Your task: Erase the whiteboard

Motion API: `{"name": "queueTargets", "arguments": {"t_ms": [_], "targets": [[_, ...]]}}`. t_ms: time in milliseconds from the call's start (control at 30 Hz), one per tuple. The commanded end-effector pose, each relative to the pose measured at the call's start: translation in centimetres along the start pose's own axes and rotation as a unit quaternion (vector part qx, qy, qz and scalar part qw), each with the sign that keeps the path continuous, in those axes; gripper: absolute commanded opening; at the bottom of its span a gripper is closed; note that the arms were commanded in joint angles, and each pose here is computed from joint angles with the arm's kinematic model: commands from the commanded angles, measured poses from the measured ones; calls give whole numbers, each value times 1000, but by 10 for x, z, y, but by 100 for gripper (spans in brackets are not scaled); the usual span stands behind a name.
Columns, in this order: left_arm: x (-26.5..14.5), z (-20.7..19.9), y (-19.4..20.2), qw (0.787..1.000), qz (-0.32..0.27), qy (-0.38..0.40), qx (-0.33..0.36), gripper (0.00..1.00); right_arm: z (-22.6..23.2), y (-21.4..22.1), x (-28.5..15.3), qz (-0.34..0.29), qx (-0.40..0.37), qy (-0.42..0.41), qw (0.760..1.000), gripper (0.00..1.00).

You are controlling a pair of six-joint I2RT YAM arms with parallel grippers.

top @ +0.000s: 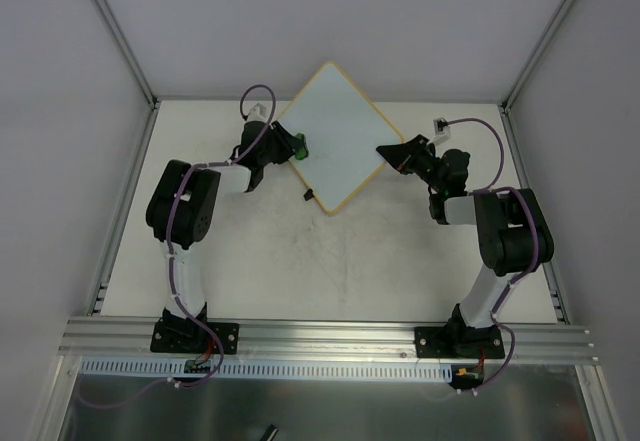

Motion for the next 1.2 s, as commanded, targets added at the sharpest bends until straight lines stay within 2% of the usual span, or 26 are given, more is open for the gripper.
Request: {"name": "queueTargets", "arguments": {"t_ms": [0,200,567,833,933,1167], "targets": [[-10,9,33,995,54,-56,64,0,17,5,7,26,-36,-62,997,0],[-12,-32,45,984,54,-35,168,0,17,4,7,25,-32,-63,997,0],[-24,-91,78,962,62,76,253,0,17,4,8,26,-33,-64,997,0],[-35,-128,106,917,82,167,352,0,16,5,8,27,-32,-64,997,0],[-36,-135,113,907,83,180,372,0,17,5,9,27,-31,-64,997,0],[-33,-135,113,907,75,171,378,0,16,5,9,27,-31,-64,997,0]]}}
Point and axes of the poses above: each gripper's point midway between its finger pads, its own x axis out along the fingers, its own z axis along the line the jaws close on, y = z × x, the point moved 7 cm from there along -x, back along the fingers
